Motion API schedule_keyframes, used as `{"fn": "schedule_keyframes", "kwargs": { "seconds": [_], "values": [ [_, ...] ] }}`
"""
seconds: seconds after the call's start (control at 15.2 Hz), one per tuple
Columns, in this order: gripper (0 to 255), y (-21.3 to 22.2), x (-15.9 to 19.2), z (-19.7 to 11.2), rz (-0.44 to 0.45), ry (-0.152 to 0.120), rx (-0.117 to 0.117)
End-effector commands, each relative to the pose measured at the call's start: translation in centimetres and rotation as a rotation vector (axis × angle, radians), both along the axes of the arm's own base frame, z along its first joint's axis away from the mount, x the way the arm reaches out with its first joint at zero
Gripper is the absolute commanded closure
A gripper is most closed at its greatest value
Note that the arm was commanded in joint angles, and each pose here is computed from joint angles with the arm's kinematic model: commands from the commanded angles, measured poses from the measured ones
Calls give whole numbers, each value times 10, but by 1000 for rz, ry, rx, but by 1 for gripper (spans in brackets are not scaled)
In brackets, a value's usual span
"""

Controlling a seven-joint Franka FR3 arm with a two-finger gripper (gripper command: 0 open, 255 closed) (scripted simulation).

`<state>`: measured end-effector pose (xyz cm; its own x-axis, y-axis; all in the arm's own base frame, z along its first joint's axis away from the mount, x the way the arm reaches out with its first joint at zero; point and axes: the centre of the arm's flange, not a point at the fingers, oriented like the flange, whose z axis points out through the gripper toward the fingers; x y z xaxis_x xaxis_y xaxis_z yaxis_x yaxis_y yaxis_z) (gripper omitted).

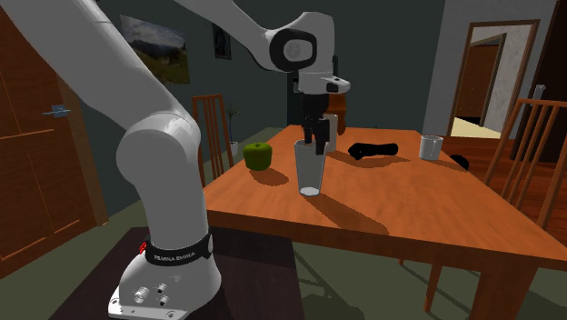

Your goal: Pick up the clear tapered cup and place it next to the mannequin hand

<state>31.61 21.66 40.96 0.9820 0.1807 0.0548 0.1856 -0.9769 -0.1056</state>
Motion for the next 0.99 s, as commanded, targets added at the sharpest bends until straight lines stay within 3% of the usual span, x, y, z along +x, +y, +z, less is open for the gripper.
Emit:
{"fn": "schedule_keyframes", "kwargs": {
  "seconds": [0.0,0.2,0.73,0.79,0.92],
  "values": [
    [0,2,0,-10,-1,-1,1],
    [0,4,1,-29,-1,-1,1],
    [0,4,1,-29,-1,-1,1],
    [255,4,1,-29,-1,-1,1],
    [255,4,1,-29,-1,-1,1]
  ]
}}
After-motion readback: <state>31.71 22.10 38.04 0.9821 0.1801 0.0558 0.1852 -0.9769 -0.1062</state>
